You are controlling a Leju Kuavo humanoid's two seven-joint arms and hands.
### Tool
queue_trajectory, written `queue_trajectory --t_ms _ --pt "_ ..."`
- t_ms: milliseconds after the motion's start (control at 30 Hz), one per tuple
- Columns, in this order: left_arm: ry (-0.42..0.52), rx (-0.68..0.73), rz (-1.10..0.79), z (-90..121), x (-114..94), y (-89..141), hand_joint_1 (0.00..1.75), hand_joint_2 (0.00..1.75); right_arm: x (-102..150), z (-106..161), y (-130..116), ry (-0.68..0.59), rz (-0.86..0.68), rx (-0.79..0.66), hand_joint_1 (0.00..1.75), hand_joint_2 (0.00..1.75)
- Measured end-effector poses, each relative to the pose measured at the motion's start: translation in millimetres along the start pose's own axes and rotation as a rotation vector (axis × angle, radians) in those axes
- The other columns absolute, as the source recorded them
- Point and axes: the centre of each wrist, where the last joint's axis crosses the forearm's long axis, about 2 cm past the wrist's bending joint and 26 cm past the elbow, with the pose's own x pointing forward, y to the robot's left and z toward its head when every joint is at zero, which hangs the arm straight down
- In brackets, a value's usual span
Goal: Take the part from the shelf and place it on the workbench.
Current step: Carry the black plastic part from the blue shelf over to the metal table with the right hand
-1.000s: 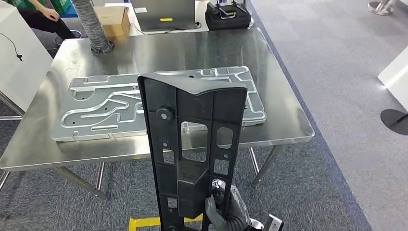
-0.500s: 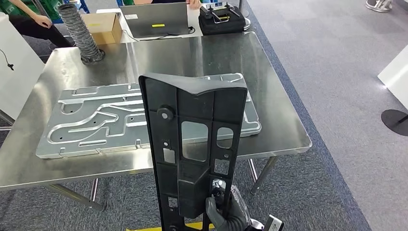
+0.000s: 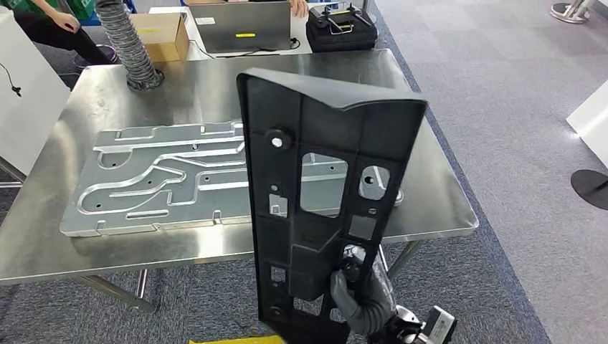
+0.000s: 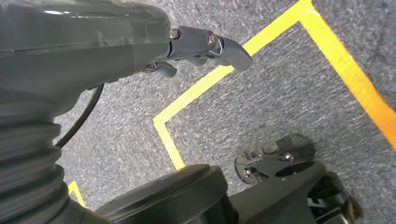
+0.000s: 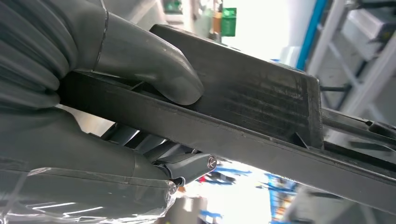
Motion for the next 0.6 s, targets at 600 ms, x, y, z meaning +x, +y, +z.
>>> queue_trajectory --t_ms 600 --pt "-0.021 -0.011 -0.002 0 1 -1 0.00 1.75 132 -24 -256 0.152 1.133 -0.206 1.75 1.75"
